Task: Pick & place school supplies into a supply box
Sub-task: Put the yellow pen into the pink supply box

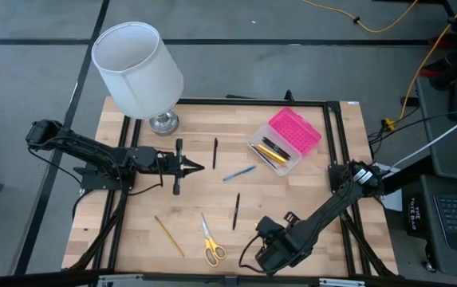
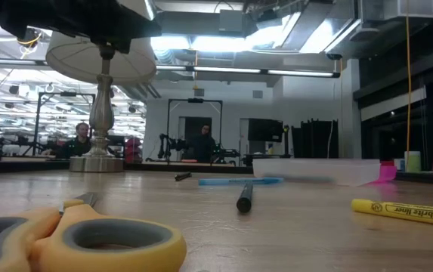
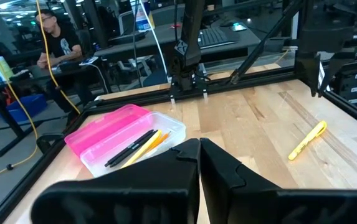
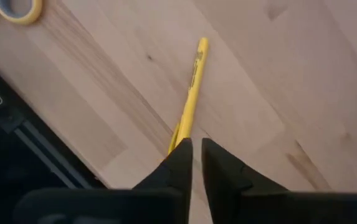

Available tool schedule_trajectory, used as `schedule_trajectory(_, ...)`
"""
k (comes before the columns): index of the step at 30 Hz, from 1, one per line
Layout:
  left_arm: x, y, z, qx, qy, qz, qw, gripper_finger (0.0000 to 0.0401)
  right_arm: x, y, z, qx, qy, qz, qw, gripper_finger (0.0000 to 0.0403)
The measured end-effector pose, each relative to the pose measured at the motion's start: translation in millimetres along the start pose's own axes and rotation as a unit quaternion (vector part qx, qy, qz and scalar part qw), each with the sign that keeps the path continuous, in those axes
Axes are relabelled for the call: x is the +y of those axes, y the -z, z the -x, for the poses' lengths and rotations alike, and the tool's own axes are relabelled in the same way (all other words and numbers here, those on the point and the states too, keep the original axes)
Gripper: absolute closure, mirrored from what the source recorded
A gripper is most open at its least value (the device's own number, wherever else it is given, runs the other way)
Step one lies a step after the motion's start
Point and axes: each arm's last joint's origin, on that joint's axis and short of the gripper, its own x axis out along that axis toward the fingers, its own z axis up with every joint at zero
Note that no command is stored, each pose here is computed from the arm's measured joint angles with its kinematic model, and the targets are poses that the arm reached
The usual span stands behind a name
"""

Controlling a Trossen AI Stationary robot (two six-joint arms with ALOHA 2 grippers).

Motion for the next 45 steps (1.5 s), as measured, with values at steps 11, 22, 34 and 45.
schedule_trajectory(11, 0.0, 0.0, 0.0, 0.0, 0.0, 0.0, 1.0, 0.0396, -0.5, -8.5, -0.7, -0.058, 0.006, -0.008, 0.998, 0.027)
schedule_trajectory(22, 0.0, 0.1, 0.0, 0.0, 0.0, 0.0, 1.0, 0.0397, 7.6, -12.8, -29.6, -0.045, 0.032, 0.022, 0.998, 0.0244)
schedule_trajectory(34, 0.0, 0.1, 0.0, 0.0, 0.0, 0.0, 1.0, 0.0399, 14.3, -22.6, -64.2, -0.004, 0.049, 0.037, 0.998, 0.0243)
schedule_trajectory(45, 0.0, 0.2, 0.0, 0.001, 0.0, 0.0, 1.0, 0.0396, 11.1, -18.5, -91.0, 0.008, 0.028, 0.033, 0.999, 0.0248)
